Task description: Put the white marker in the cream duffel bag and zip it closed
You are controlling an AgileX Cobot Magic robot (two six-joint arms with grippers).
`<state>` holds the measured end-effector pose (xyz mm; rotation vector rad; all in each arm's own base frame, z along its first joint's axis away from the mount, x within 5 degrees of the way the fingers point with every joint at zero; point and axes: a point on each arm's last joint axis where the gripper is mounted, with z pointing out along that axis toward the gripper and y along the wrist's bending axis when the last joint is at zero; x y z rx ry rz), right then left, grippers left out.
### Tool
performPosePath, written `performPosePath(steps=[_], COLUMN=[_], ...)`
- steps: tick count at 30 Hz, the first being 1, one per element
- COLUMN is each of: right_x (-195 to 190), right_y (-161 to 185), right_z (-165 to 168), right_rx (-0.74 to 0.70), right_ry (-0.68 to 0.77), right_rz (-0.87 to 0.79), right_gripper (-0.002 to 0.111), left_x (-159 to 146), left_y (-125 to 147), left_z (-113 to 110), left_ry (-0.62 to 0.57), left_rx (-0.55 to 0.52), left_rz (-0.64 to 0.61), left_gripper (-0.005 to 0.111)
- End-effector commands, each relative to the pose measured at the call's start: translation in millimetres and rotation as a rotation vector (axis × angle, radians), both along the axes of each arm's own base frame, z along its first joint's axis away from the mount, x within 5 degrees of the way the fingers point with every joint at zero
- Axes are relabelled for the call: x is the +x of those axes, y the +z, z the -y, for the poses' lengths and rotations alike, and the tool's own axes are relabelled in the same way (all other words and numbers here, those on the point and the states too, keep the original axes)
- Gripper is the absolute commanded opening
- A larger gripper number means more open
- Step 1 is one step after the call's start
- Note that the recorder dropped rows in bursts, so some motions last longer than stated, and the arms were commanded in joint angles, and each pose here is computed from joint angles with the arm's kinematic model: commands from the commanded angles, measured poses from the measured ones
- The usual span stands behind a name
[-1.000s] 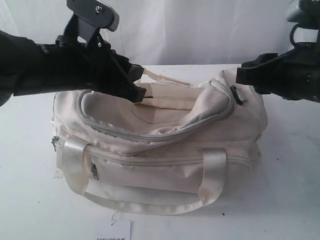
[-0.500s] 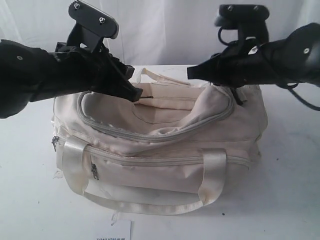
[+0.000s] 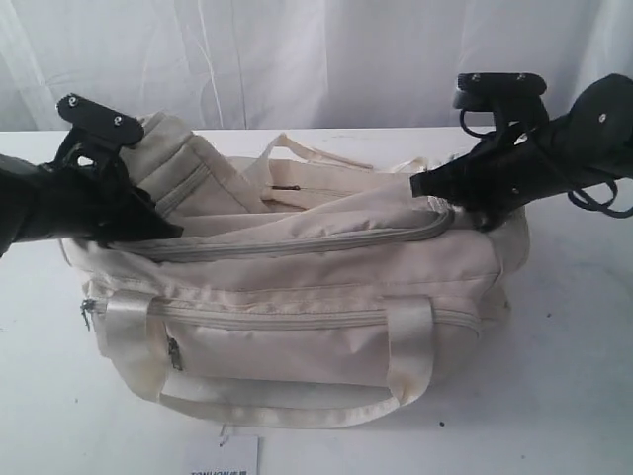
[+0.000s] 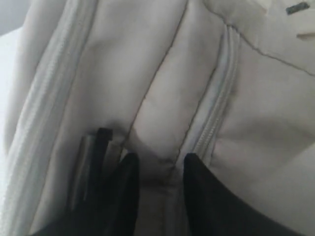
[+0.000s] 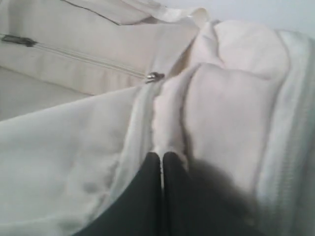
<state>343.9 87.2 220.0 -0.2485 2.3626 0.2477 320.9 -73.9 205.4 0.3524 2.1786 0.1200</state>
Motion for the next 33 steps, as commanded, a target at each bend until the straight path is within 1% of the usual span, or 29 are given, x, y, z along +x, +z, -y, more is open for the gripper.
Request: performPosePath(steps=[1, 3, 4, 5, 8, 11, 13, 15, 18, 20, 22, 27, 30, 33], right_x=[1, 1, 1, 1, 0, -3, -8, -14, -20, -20, -17, -4, 8, 20], right_y=[-4, -4, -4, -3, 7, 27, 43, 55, 64, 63, 61, 51, 47, 44], right_z=[19, 19, 19, 19, 20, 21, 21, 19, 9, 3, -4, -14, -18, -22], right_rx=[-0.032, -0.034, -0.034, -0.031, -0.038, -0.033, -0.025, -0.019, -0.04, -0.051, -0.049, -0.048, -0.013, -0.011], right_ry=[-0.019, -0.017, -0.017, -0.02, -0.014, -0.02, -0.021, -0.012, 0.044, 0.07, 0.081, 0.1, 0.076, 0.075], right_rz=[-0.038, -0.04, -0.04, -0.032, 0.015, 0.093, 0.15, 0.186, 0.223, 0.236, 0.242, 0.219, 0.207, 0.205], right_gripper=[0.003, 0.003, 0.003, 0.003, 0.003, 0.003, 0.003, 0.003, 0.003, 0.003, 0.003, 0.003, 0.003, 0.003], left_x=[-8, -9, -10, -11, -12, -14, -17, -18, -14, -7, 4, 28, 39, 47], left_y=[-16, -11, -8, 3, 28, 57, 79, 96, 113, 116, 113, 92, 77, 58], left_z=[-21, -21, -20, -18, -14, -8, -3, 2, 5, 7, 10, 18, 19, 20], left_ry=[0.127, 0.137, 0.14, 0.128, 0.093, 0.033, -0.031, -0.083, -0.122, -0.131, -0.138, -0.157, -0.158, -0.151], left_rx=[-0.028, -0.048, -0.076, -0.112, -0.157, -0.214, -0.262, -0.295, -0.298, -0.283, -0.276, -0.275, -0.231, -0.197], left_rz=[-0.047, -0.034, -0.027, -0.003, 0.06, 0.125, 0.167, 0.196, 0.239, 0.249, 0.239, 0.172, 0.147, 0.105], left_gripper=[0.036, 0.036, 0.036, 0.036, 0.036, 0.036, 0.036, 0.036, 0.036, 0.036, 0.036, 0.036, 0.036, 0.036])
